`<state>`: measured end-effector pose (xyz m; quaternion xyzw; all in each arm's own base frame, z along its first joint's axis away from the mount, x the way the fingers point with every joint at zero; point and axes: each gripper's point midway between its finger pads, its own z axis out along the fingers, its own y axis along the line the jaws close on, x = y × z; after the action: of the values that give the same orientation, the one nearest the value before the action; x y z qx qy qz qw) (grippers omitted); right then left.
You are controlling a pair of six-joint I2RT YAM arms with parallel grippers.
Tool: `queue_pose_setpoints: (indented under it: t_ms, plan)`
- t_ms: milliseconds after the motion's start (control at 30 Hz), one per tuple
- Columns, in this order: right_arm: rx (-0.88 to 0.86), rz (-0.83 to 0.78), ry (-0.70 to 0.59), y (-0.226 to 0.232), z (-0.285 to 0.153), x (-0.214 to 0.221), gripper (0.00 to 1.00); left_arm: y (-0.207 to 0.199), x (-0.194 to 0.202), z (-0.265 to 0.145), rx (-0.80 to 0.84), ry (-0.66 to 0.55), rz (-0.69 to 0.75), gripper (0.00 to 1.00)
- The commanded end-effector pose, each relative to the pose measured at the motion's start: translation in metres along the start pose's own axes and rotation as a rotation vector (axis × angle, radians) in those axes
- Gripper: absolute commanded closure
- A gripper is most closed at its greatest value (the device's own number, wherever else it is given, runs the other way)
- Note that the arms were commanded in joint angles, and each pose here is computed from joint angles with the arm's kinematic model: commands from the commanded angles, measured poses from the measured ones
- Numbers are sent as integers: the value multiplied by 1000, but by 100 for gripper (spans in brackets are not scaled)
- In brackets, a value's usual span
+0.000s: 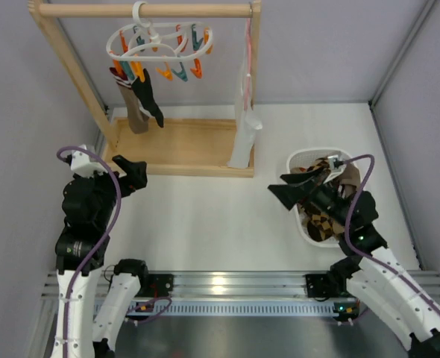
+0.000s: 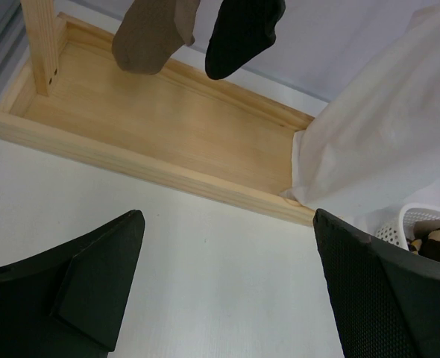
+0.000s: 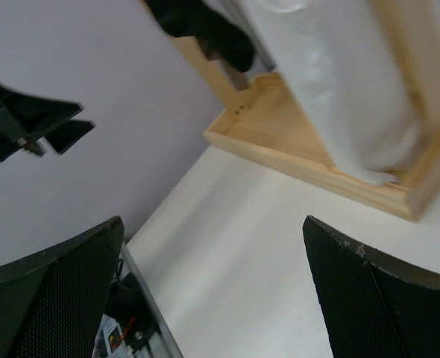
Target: Remove the socks clipped to the hanger
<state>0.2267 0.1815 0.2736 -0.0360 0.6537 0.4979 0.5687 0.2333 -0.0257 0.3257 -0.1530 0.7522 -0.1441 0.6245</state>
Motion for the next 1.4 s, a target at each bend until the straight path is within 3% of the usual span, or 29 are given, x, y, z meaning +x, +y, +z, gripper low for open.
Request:
queue_pose_setpoints:
  t_ms: [0, 67, 100, 133, 167, 200, 233, 267, 333, 400, 467, 500, 567, 600, 633, 700, 733, 767, 933, 1000, 1033, 1067, 1200, 1367]
  plan:
    - [-169, -137, -22, 69, 18, -10, 1, -17, -20, -8, 57, -47, -47, 2]
    - [-150, -230, -5, 84, 32, -9, 1, -20, -26, -15, 70, -69, -62, 2]
    - [-74, -242, 63, 80, 45, 18, 1, -27, -27, -19, 106, -68, -71, 2]
    - [-45, -309, 40, 88, 54, 9, 1, -30, -30, -23, 117, -76, -77, 2]
    - [-59, -337, 80, 105, 58, 27, 1, -32, -33, -29, 133, -90, -82, 2]
    - [55, -420, 108, 88, 73, 41, 1, -35, -36, -34, 144, -103, -85, 2]
    - [63, -443, 88, 103, 84, 33, 1, -35, -40, -37, 148, -117, -84, 2]
    - [103, -489, 138, 102, 97, 58, 1, -35, -42, -42, 147, -133, -80, 2]
    - [99, -498, 107, 123, 118, 51, 0, -31, -45, -48, 128, -154, -67, 2]
    - [171, -521, 105, 113, 144, 65, 0, -18, -51, -51, 63, -189, -54, 2]
    - [165, -543, 16, 126, 170, 49, 1, -12, -48, -52, 36, -188, -47, 2]
    - [164, -604, 49, 119, 186, 70, 1, -9, -45, -51, 26, -186, -36, 2]
    - [115, -608, 58, 134, 215, 63, 1, -2, -43, -51, -1, -199, -33, 2]
    - [72, -608, 143, 128, 234, 95, 0, 3, -37, -48, -16, -187, -23, 2]
    - [49, -582, 126, 140, 253, 81, 1, 5, -34, -47, -25, -184, -20, 2]
    - [54, -586, 241, 105, 281, 110, 2, 14, -25, -43, -54, -171, -4, 2]
    - [35, -561, 218, 112, 297, 97, 2, 16, -21, -41, -59, -163, 2, 2]
    - [54, -556, 257, 85, 310, 109, 2, 20, -17, -38, -75, -156, 7, 2]
    - [3, -576, 218, 70, 354, 101, 4, 34, 19, -20, -115, -65, 8, 2]
    - [-33, -606, 259, 54, 370, 121, 7, 37, 30, -15, -123, -38, 3, 2]
    - [-52, -614, 217, 63, 381, 106, 8, 34, 31, -14, -108, -30, 4, 2]
    - [-78, -618, 252, 51, 389, 123, 9, 30, 31, -15, -89, -27, 4, 2]
    - [-112, -638, 210, 51, 411, 120, 14, 21, 36, -19, -34, -16, 10, 2]
    - [-143, -639, 92, 60, 424, 109, 20, 17, 36, -21, -11, -17, 5, 2]
